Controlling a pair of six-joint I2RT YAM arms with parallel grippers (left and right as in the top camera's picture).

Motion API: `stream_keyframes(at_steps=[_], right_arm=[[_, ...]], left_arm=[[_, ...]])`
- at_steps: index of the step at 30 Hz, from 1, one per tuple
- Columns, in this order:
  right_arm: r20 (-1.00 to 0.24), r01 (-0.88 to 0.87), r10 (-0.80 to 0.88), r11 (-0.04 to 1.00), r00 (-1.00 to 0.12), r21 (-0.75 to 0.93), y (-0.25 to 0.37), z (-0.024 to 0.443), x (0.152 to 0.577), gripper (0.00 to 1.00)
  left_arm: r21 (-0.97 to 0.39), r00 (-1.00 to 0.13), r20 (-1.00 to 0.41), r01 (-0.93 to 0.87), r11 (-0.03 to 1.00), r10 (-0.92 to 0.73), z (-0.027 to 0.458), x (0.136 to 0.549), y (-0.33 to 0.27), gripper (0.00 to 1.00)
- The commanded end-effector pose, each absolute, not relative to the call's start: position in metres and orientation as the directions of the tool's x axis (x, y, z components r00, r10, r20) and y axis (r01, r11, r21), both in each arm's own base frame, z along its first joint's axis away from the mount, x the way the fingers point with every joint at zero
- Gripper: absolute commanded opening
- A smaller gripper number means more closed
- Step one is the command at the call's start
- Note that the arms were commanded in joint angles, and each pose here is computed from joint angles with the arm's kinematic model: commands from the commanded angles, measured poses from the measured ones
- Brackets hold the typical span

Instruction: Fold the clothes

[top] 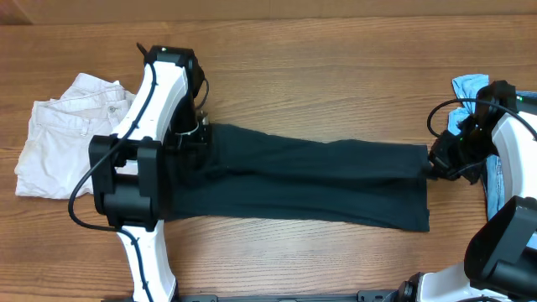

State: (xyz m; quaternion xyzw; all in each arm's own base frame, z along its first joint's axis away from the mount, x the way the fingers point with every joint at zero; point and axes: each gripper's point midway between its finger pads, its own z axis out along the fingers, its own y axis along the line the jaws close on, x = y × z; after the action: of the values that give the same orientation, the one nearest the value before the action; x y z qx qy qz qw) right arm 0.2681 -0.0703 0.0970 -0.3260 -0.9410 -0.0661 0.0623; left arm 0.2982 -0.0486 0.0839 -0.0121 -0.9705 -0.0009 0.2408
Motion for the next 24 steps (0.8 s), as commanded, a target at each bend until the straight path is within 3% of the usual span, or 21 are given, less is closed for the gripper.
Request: stream_keyframes(at_steps=[1, 2, 3, 5, 6, 9, 10, 11, 14, 15, 19, 24], right_arm=[[0.155, 0.625, 0.616, 0.780, -0.772, 0.013, -0.079, 0.095, 0.261, 0.05], [0.154, 0.626, 0.617, 0.780, -0.772, 0.013, -0.079, 0.095, 0.261, 0.10], [0.154, 0.626, 0.617, 0.780, -0.772, 0.014, -0.079, 0.095, 0.261, 0.23], [0.154, 0.626, 0.617, 0.780, -0.772, 0.014, -0.079, 0.095, 0.261, 0.47], [0.155, 0.625, 0.616, 0.780, -0.772, 0.013, -0.079, 0.096, 0.261, 0.52], [0.163, 0.626, 0.613, 0.778, -0.773, 0.044, -0.074, 0.096, 0.263, 0.51], [0.177, 0.620, 0.600, 0.779, -0.781, 0.094, -0.066, 0.097, 0.266, 0.52], [0.189, 0.539, 0.505, 0.799, -0.842, 0.267, -0.039, 0.103, 0.279, 0.51], [0.152, 0.376, 0.347, 0.789, -0.925, 0.486, 0.005, 0.117, 0.296, 0.53], [0.137, 0.345, 0.320, 0.800, -0.937, 0.491, 0.013, 0.117, 0.299, 0.54], [0.095, 0.257, 0.243, 0.830, -0.965, 0.496, 0.036, 0.116, 0.306, 0.54], [0.067, 0.201, 0.194, 0.843, -0.979, 0.498, 0.052, 0.116, 0.311, 0.55]], left_arm=[[0.008, -0.909, 0.414, 0.057, 0.998, 0.049, 0.106, 0.292, -0.037, 0.04], [0.007, -0.915, 0.401, 0.054, 0.999, 0.047, 0.110, 0.292, -0.036, 0.04], [0.005, -0.919, 0.392, 0.052, 0.999, 0.046, 0.112, 0.292, -0.035, 0.06], [0.004, -0.928, 0.372, 0.046, 0.999, 0.041, 0.118, 0.293, -0.034, 0.33], [0.002, -0.933, 0.358, 0.042, 0.999, 0.038, 0.122, 0.293, -0.032, 0.36], [-0.010, -0.953, 0.302, 0.005, 1.000, 0.008, 0.138, 0.295, -0.023, 0.56], [-0.014, -0.958, 0.285, -0.011, 1.000, -0.007, 0.143, 0.295, -0.019, 0.59], [-0.017, -0.964, 0.263, -0.035, 0.999, -0.030, 0.149, 0.294, -0.012, 0.60], [-0.054, -0.972, 0.197, -0.140, 0.989, -0.127, 0.162, 0.299, 0.005, 0.66], [-0.086, -0.973, 0.150, -0.190, 0.978, -0.176, 0.163, 0.308, 0.013, 0.77], [-0.212, -0.976, 0.065, -0.216, 0.953, -0.207, 0.151, 0.336, 0.014, 0.77], [-0.223, -0.976, 0.048, -0.218, 0.950, -0.212, 0.108, 0.348, -0.002, 0.70]])
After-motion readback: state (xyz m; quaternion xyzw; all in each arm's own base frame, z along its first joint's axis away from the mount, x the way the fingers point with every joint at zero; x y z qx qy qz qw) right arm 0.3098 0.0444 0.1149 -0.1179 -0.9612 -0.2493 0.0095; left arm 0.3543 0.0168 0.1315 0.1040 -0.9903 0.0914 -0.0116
